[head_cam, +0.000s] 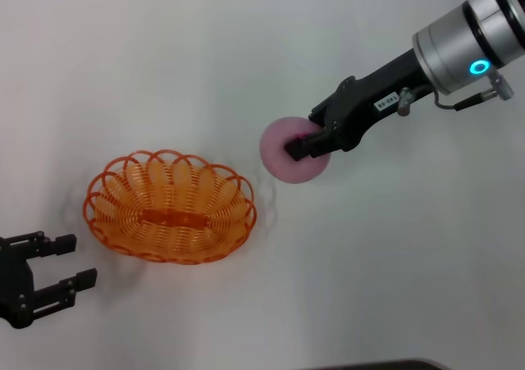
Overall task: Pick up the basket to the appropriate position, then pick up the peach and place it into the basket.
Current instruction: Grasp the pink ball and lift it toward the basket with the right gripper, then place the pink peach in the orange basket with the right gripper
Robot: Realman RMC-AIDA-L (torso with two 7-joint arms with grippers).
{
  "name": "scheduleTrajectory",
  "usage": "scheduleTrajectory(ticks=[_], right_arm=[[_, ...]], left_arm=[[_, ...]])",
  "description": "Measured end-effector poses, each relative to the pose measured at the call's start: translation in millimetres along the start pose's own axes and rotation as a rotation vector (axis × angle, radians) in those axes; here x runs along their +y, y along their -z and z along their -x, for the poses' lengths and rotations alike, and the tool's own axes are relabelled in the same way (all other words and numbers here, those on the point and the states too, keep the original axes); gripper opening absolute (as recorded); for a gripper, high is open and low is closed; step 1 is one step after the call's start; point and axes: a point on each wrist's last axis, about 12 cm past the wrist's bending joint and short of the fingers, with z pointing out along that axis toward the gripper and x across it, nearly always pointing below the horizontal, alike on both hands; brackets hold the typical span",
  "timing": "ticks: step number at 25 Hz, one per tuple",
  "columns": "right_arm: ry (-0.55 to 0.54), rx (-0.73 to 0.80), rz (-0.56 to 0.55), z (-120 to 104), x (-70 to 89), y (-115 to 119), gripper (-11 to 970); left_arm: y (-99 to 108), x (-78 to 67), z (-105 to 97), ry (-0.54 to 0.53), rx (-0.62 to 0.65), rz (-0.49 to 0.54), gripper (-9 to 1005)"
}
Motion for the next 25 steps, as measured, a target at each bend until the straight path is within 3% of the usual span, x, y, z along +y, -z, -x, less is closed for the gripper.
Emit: scheduleTrajectory(ticks=[5, 13, 25], right_arm=[[0.014, -0.057, 0.047, 6, 5.8, -1, 311], [0.076, -0.074, 0.134, 21, 20.5, -23, 266], [0.145, -0.009, 0.113, 37, 25.6, -57, 269]], left_arm=[[0, 0.1, 0, 0.001, 0.0, 0.001, 585], [-1, -0.2, 0, 0.004, -0.001, 0.0, 584], [-1, 0.4, -1, 0.009, 0.0, 0.007, 584]])
